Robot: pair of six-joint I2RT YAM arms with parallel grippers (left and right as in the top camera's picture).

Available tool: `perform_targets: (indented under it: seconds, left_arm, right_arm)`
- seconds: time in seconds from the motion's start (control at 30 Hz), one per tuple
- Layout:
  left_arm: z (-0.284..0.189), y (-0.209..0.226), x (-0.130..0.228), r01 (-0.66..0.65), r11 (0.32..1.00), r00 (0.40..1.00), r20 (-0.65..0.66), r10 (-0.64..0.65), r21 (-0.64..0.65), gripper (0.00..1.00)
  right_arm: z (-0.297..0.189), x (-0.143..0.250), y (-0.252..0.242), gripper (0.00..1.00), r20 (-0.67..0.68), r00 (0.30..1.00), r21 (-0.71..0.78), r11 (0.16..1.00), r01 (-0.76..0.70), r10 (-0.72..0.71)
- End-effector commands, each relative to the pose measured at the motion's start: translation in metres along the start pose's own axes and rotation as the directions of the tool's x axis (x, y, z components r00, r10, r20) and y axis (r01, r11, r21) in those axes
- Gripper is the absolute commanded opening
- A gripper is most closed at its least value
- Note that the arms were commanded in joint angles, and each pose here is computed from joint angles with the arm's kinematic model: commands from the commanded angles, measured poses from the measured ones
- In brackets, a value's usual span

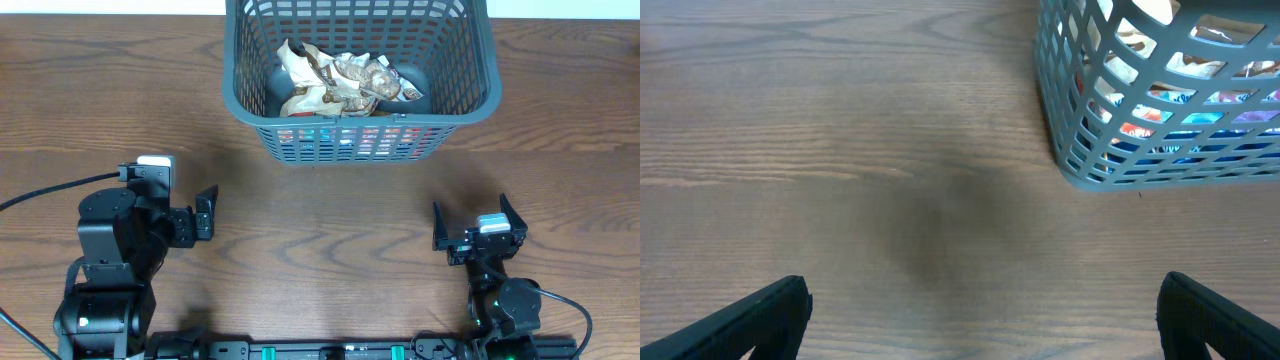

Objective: Pack container

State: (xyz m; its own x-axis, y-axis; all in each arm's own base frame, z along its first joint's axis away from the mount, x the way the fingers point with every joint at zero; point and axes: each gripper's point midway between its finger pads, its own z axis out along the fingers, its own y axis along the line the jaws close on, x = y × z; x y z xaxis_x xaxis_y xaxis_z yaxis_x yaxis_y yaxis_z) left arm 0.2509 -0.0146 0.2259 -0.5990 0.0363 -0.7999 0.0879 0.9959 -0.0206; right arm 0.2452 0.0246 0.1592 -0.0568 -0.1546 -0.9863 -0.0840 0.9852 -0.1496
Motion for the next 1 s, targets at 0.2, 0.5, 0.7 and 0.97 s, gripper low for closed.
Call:
perform_targets:
  seconds: [0.2,0.5,0.7,0.97]
  left_arm:
    - [0.001,0.0,0.001,0.012,1.0,1.0,-0.003,-0.012,0.001,0.99]
    - [-0.026,0.003,0.002,-0.066,0.997,0.991,0.112,0.069,-0.037,0.99]
    - [-0.019,0.002,0.023,-0.051,0.998,0.948,0.312,0.064,-0.047,0.99]
    - [-0.002,0.004,0.013,-0.05,0.995,0.753,0.651,0.093,-0.084,0.99]
  right_arm:
    - [0.0,0.001,0.0,0.99,0.003,1.0,0.0,1.0,-0.017,0.017]
    - [0.0,0.001,0.0,0.99,0.003,1.0,0.0,1.0,-0.017,0.017]
    - [0.0,0.001,0.0,0.99,0.003,1.0,0.001,1.0,-0.017,0.017]
    - [0.0,0.001,0.0,0.99,0.003,1.0,0.0,1.0,-0.017,0.017]
